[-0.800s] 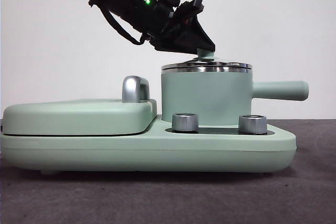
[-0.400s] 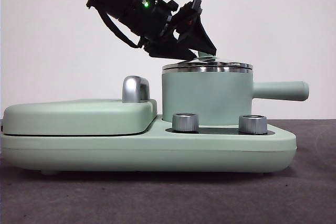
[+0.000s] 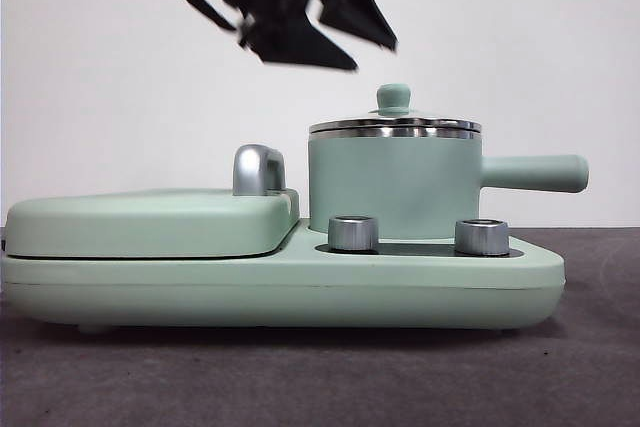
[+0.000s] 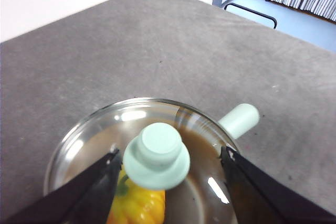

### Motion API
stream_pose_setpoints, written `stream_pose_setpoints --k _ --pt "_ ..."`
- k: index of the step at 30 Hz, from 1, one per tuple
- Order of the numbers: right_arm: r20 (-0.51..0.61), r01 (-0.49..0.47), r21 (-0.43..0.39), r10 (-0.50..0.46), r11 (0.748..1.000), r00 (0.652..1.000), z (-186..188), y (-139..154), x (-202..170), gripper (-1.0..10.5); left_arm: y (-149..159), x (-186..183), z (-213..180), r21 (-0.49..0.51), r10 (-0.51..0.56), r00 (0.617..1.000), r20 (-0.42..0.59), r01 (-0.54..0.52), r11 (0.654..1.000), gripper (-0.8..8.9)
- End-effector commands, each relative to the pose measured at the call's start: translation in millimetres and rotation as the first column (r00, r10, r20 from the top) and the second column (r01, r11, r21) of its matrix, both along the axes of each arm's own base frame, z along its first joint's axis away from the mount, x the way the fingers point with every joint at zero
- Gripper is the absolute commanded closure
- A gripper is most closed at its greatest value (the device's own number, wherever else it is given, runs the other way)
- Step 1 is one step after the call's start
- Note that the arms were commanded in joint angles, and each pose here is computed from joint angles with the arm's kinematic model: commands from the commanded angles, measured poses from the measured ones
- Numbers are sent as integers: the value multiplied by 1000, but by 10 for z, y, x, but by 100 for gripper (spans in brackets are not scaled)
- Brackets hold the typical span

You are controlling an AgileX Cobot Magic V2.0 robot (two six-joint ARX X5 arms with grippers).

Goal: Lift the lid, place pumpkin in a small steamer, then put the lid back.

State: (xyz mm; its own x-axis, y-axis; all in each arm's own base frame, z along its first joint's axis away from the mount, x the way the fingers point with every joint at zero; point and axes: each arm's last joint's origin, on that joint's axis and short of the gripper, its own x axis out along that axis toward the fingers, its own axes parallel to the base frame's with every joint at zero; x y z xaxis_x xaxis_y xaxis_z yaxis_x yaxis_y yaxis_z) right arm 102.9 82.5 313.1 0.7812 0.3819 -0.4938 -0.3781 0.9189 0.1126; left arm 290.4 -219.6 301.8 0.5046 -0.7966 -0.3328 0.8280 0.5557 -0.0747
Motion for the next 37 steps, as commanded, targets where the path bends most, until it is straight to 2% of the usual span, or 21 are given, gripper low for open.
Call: stream_pose_setpoints --k 1,8,11,18,22,27,37 --pt "4 -7 10 7 1000 1000 17 20 2 633 65 -56 90 6 13 999 -37 -13 1000 503" --pt "4 -9 10 9 1000 1000 17 22 3 632 387 -263 261 31 102 971 -215 -97 995 510" --pt "0 -23 14 23 1000 1000 16 26 2 632 534 -350 341 43 136 958 -252 -129 991 510" --pt "4 -83 7 83 997 997 6 107 70 631 893 -582 432 62 207 938 -276 -198 978 510" --pt "2 -128 -9 128 992 992 -25 204 163 631 1117 -766 343 54 255 925 -282 -251 967 510" --pt "-4 -178 14 178 984 984 -65 346 296 631 1363 -1033 190 29 319 895 -311 -327 945 510" --pt "-25 -267 58 269 962 963 -168 574 502 631 1597 -1454 18 -29 384 870 -311 -412 911 510"
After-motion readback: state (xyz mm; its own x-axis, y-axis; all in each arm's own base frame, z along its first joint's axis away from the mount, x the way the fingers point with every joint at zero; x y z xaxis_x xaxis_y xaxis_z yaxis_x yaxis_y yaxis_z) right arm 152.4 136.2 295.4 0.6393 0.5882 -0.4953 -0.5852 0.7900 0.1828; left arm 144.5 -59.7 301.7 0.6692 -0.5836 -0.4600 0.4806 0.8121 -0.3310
